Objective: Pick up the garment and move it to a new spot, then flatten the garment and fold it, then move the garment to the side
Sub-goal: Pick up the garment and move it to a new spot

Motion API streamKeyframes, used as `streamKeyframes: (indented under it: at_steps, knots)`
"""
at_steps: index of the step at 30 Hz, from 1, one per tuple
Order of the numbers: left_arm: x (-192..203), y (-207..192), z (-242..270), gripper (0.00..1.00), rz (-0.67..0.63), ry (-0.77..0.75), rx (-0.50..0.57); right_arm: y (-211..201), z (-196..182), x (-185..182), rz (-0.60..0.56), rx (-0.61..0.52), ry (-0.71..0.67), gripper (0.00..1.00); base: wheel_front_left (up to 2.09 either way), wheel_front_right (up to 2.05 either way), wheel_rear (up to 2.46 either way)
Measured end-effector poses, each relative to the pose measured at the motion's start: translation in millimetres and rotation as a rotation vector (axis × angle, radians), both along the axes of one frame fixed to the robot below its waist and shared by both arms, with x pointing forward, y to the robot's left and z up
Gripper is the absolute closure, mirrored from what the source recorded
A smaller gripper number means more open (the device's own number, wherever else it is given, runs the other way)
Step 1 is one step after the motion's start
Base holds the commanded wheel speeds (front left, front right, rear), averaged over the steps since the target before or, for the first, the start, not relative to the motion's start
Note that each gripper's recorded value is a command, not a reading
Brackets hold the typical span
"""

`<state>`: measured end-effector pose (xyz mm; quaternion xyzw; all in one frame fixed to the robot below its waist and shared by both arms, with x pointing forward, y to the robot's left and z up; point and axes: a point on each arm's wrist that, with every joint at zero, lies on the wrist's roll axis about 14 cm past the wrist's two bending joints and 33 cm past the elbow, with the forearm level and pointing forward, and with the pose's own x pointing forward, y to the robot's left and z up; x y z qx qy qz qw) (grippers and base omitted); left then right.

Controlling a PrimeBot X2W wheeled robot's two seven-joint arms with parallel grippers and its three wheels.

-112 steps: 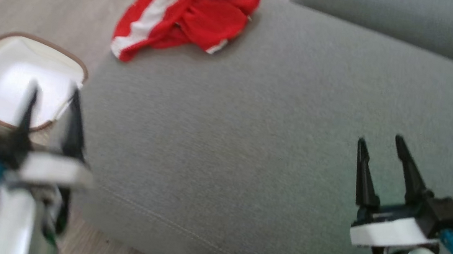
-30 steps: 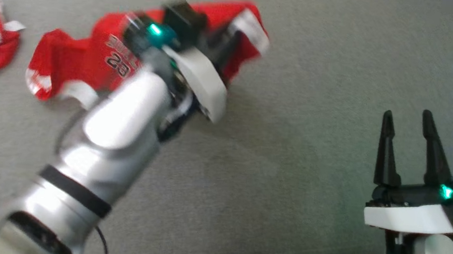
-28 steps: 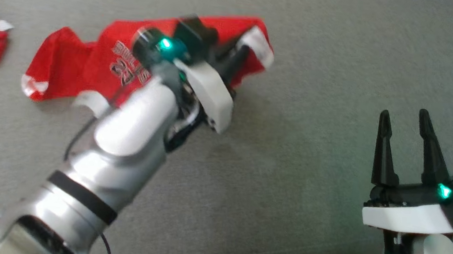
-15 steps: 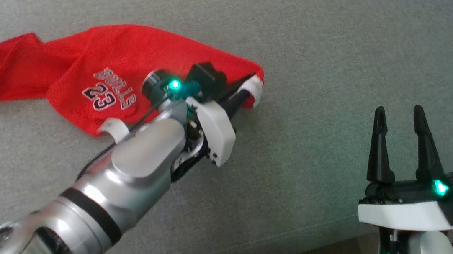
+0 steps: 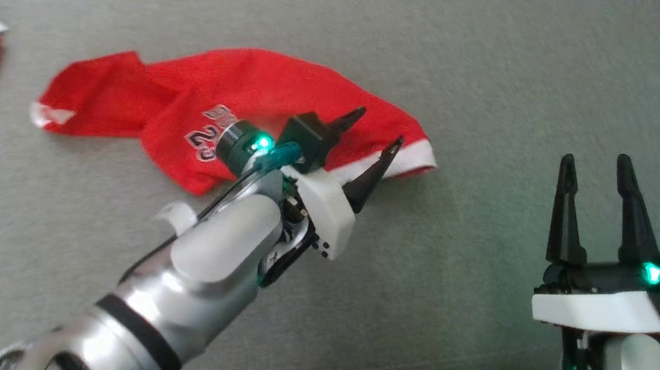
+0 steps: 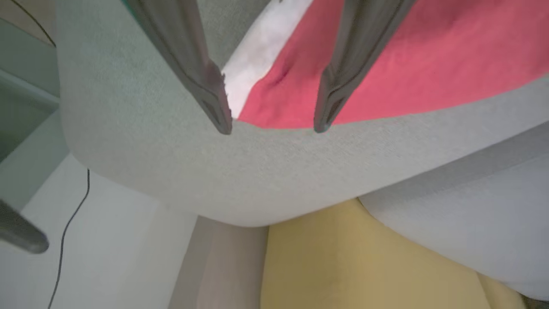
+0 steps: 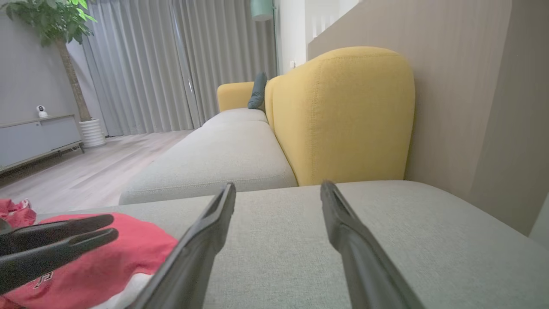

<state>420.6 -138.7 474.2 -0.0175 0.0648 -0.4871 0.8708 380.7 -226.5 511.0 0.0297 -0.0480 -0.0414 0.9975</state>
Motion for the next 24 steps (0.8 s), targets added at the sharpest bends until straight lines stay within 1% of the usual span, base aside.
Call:
streamKeyframes:
  at_steps: [6, 11, 13, 19, 24]
  knots:
    - [-6.4, 40.4, 23.1, 0.00, 0.169, -0.032, -0.074, 16.9, 11.9, 2.8, 0.053, -0.007, -0.038, 0.00, 0.00, 0.00, 0.00]
    - [-5.8, 100.1, 31.9, 0.00, 0.400, -0.046, -0.113, 24.5, 18.4, -2.4, 0.074, 0.002, -0.058, 0.00, 0.00, 0.00, 0.00]
    - [-11.4, 120.6, 30.8, 0.00, 0.462, -0.051, -0.112, 28.4, 19.9, -5.6, 0.085, 0.006, -0.063, 0.00, 0.00, 0.00, 0.00]
    - [-37.7, 160.8, 22.4, 0.00, 0.578, -0.044, -0.110, 35.8, 20.8, -14.4, 0.106, 0.013, -0.067, 0.00, 0.00, 0.00, 0.00]
    - [-49.1, 190.1, 24.7, 0.00, 0.674, -0.066, -0.117, 34.9, 15.8, -21.6, 0.103, 0.016, -0.054, 0.00, 0.00, 0.00, 0.00]
